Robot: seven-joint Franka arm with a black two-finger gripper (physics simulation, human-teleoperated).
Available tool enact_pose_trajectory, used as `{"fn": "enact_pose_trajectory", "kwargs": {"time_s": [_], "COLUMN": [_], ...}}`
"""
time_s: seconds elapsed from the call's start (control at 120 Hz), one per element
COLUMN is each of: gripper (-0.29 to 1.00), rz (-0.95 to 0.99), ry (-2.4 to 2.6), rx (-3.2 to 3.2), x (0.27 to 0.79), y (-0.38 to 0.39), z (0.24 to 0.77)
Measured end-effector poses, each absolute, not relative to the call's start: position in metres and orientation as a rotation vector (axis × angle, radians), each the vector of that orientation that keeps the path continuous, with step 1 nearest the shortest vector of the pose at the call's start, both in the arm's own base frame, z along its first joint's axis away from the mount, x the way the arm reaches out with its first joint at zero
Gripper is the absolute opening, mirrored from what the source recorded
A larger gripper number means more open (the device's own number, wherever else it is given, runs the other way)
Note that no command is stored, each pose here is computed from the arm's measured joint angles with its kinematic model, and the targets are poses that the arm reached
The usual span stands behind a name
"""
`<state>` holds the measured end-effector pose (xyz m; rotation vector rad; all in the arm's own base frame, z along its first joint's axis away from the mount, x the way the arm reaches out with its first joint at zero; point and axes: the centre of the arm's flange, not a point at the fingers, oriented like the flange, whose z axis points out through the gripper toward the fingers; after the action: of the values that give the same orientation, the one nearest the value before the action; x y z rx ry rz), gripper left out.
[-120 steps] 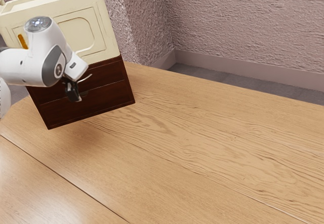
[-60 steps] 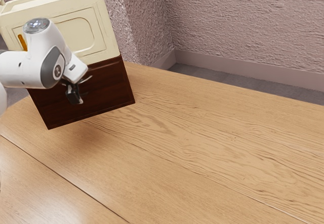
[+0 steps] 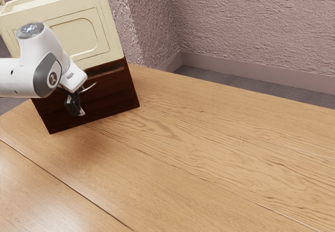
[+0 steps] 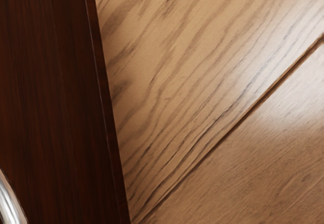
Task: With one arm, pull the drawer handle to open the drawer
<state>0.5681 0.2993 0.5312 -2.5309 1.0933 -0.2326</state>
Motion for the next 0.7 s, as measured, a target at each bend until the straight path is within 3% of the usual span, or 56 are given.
{"fn": "enact_pose_trajectory", "kwargs": {"time_s": [0.7], "gripper": [0.68], "rz": [-0.238], "ry": [1.24], "rx": [-2.499], "x": [0.532], "y": [0.253], "z": [0.532]}}
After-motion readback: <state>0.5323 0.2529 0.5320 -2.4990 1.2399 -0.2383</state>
